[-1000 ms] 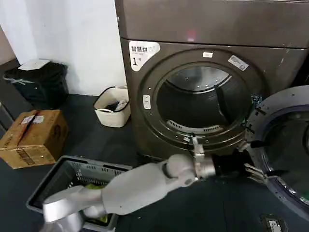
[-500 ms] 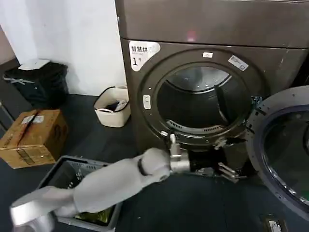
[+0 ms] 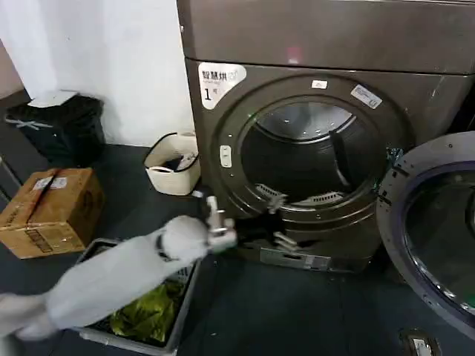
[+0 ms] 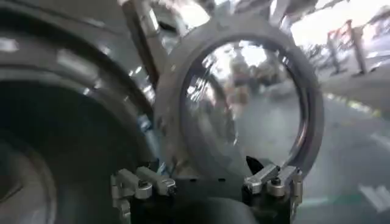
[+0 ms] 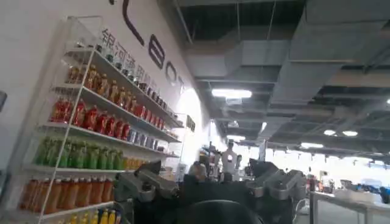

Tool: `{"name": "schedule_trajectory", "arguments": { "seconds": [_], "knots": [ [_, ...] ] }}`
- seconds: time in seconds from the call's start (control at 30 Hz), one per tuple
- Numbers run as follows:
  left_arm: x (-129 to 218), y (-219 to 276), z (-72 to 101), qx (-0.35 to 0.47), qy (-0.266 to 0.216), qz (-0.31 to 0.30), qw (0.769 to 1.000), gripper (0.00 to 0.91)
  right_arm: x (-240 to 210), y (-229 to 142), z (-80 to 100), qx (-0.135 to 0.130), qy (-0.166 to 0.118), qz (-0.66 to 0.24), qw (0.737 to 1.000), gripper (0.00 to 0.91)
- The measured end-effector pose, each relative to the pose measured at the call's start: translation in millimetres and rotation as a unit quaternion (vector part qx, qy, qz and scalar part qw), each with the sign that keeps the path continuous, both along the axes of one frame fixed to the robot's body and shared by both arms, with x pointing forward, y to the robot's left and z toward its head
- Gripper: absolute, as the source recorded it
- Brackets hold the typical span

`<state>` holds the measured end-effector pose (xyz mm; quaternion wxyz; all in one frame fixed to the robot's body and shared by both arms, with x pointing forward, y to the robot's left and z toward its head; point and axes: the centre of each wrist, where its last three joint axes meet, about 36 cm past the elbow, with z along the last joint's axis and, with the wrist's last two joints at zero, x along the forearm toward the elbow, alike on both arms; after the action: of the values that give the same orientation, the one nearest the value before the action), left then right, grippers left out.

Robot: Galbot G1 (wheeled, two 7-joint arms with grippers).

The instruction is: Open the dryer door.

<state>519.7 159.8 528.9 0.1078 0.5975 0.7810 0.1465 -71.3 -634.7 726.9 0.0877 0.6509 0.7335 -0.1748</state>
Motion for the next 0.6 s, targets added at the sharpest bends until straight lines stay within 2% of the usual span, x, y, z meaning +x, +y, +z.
{"name": "schedule_trajectory", "arguments": {
  "seconds": [0.3,0.6],
  "knots": [
    [-16.2,67.1,2.7,0.060,-0.015,0.045,0.997,0.907,3.9,1.2,-2.1,-0.002,0.007,0.002,1.000,0.907],
    [-39.3,123.7,-7.8,0.132,-0.006,0.094,0.987,0.907,3.3,0.9,-4.9,-0.009,0.013,-0.004,1.000,0.907]
  ]
}}
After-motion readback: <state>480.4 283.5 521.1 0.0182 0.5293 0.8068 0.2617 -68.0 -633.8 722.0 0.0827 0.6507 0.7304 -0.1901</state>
